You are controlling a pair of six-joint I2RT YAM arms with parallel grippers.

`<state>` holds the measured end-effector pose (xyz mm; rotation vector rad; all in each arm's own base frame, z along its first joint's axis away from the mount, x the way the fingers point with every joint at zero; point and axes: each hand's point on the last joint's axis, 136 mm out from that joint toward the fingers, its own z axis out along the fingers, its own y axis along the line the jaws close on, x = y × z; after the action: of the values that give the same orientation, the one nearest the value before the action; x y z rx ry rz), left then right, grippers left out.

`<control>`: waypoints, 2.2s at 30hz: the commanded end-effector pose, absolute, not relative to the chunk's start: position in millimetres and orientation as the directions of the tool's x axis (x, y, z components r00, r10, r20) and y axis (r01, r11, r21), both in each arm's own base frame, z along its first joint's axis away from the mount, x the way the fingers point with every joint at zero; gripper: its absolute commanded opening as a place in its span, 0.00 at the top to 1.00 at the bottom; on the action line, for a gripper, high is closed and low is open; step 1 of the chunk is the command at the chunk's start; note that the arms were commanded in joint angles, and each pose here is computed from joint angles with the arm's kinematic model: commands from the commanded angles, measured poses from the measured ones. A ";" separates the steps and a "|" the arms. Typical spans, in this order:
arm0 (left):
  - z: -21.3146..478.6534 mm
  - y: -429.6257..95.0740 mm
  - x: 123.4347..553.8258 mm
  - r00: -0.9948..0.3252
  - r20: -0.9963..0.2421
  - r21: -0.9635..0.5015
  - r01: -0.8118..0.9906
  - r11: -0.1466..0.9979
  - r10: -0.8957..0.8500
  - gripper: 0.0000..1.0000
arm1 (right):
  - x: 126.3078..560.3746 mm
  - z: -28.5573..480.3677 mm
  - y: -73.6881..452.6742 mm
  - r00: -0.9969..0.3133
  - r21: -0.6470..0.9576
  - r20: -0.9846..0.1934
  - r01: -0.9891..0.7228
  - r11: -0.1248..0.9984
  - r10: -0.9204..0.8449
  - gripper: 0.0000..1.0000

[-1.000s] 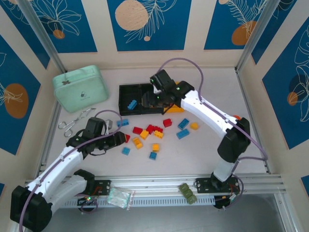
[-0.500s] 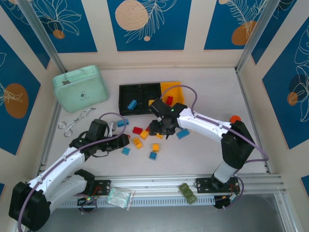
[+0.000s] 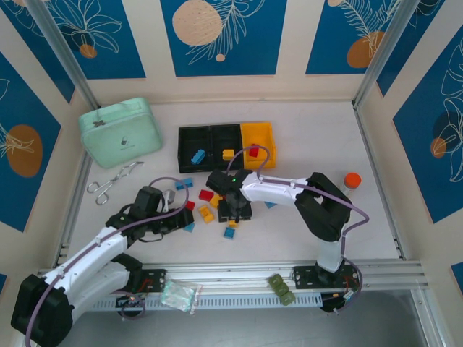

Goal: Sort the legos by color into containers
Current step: Pick up the lego from the bottom-center of the table, then place the lego in the container.

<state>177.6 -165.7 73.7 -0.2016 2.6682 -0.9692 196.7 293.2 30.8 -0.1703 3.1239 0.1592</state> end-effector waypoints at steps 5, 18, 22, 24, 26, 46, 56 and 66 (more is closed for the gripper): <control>69.6 -168.4 179.7 -0.943 -0.229 -0.654 -0.034 0.756 -0.241 0.36 | 204.1 51.2 293.8 -0.991 0.084 -0.060 -0.125 0.989 -0.120 0.76; 82.9 -173.7 191.0 -0.933 -0.258 -0.670 -0.016 0.742 -0.253 0.36 | 287.8 137.9 304.5 -0.953 0.197 -0.275 -0.188 0.962 -0.130 0.80; 88.2 -174.6 193.9 -0.930 -0.266 -0.671 -0.010 0.742 -0.254 0.36 | 325.4 156.8 309.5 -0.937 0.213 -0.330 -0.188 0.959 -0.111 0.79; 89.4 -174.4 193.9 -0.929 -0.269 -0.670 -0.009 0.743 -0.254 0.36 | 342.5 160.0 310.7 -0.934 0.222 -0.343 -0.180 0.958 -0.096 0.79; 91.7 -174.6 194.7 -0.928 -0.271 -0.670 -0.008 0.742 -0.255 0.36 | 360.8 161.8 313.5 -0.932 0.240 -0.355 -0.168 0.956 -0.074 0.79; 89.6 -170.8 190.9 -0.928 -0.266 -0.660 -0.021 0.751 -0.260 0.36 | 462.1 110.6 333.7 -0.950 0.313 -0.307 -0.050 0.948 0.051 0.77; 86.6 -169.2 189.1 -0.929 -0.265 -0.653 -0.023 0.757 -0.257 0.36 | 468.2 85.3 334.5 -0.961 0.310 -0.264 -0.004 0.951 0.081 0.73; 86.9 -167.8 188.8 -0.927 -0.268 -0.651 -0.026 0.758 -0.262 0.36 | 467.2 97.2 334.0 -0.956 0.309 -0.283 -0.010 0.951 0.082 0.56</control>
<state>192.2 -169.3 87.3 -0.2219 2.6066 -0.9775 469.2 330.5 85.9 0.0618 2.8164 0.4264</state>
